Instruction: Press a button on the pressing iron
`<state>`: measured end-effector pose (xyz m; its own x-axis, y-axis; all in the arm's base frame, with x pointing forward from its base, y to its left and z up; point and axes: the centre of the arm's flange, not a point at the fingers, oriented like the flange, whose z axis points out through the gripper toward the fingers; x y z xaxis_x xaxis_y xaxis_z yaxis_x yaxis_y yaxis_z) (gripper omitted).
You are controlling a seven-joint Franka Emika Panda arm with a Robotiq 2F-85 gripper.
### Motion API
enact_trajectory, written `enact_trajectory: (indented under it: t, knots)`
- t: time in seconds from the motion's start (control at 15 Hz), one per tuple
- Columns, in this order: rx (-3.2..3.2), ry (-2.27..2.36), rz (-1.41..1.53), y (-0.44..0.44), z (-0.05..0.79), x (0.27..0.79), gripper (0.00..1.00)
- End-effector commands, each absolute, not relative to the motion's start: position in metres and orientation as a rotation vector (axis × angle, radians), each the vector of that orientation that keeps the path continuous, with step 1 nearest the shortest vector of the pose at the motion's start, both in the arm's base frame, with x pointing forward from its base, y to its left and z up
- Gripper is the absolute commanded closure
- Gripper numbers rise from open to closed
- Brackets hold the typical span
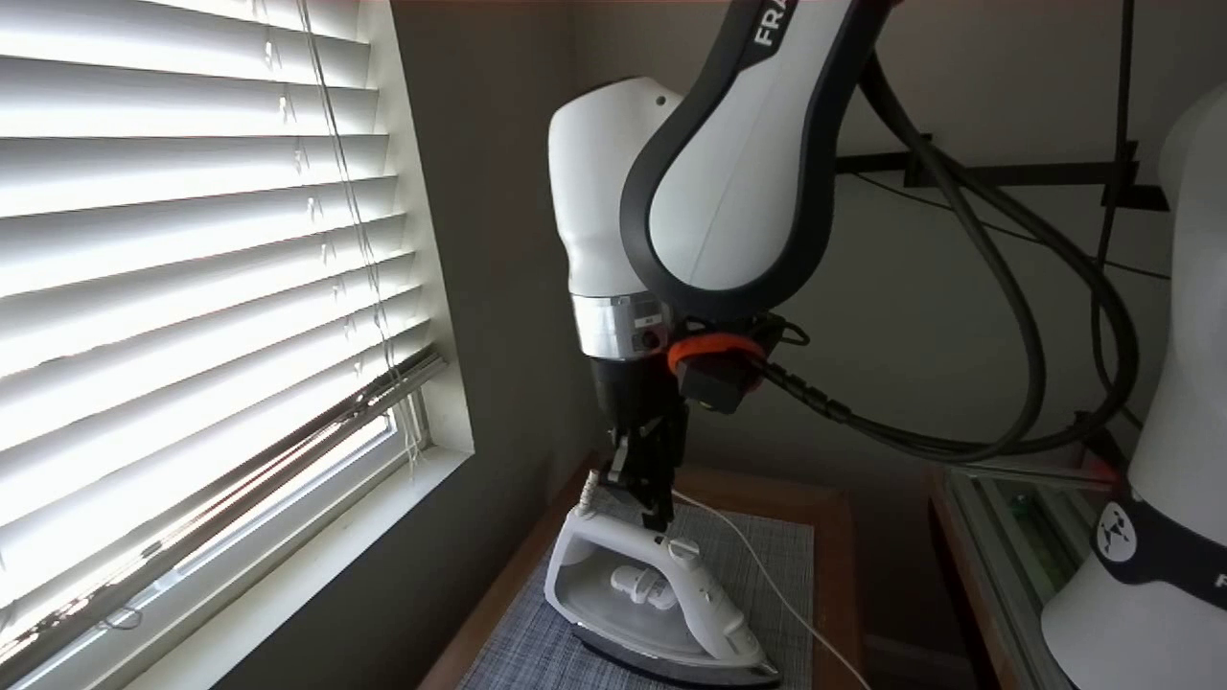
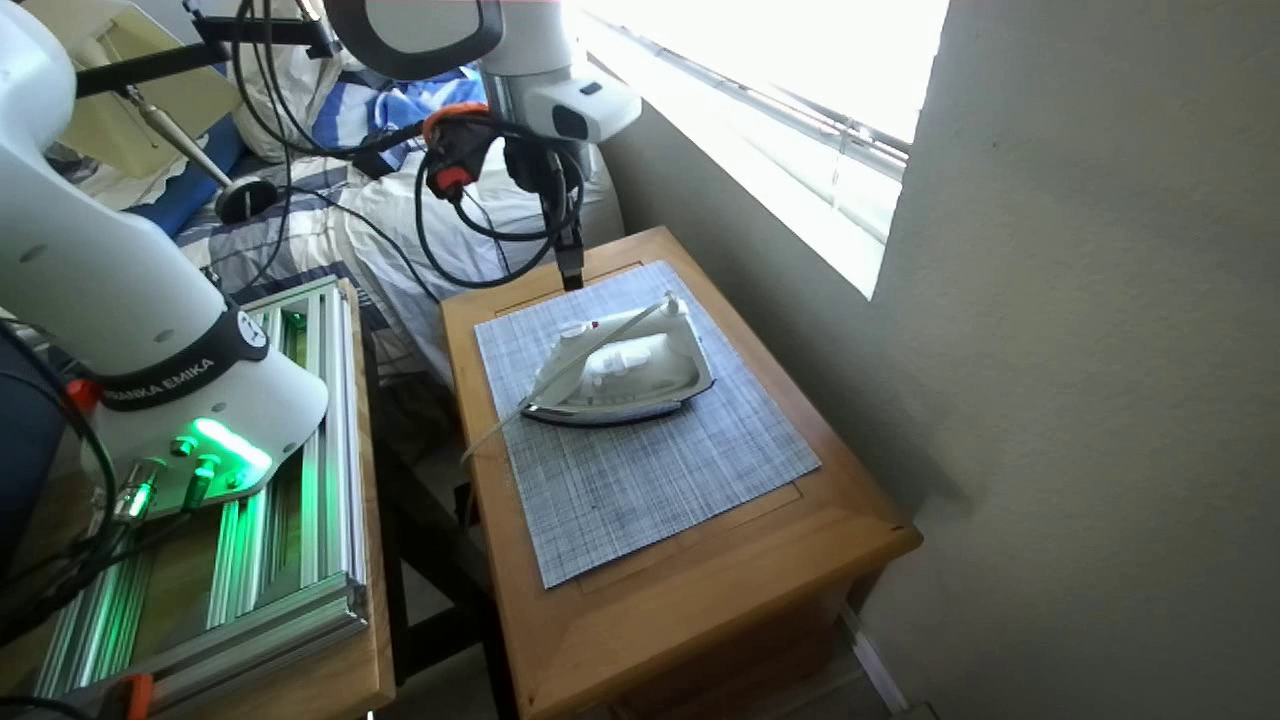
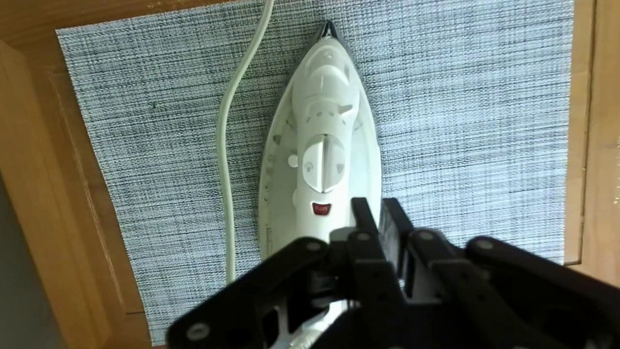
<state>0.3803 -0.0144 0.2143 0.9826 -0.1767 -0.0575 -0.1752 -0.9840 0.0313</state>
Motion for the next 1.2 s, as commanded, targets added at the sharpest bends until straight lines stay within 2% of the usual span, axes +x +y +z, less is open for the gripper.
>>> enact_trajectory:
  t: [0.0, 1.13]
  knots:
    - [3.128, -0.24, -0.085, -0.02, 0.191, 0.356, 1.0]
    - [3.145, -0.239, -0.148, -0.053, 0.179, 0.339, 1.0]
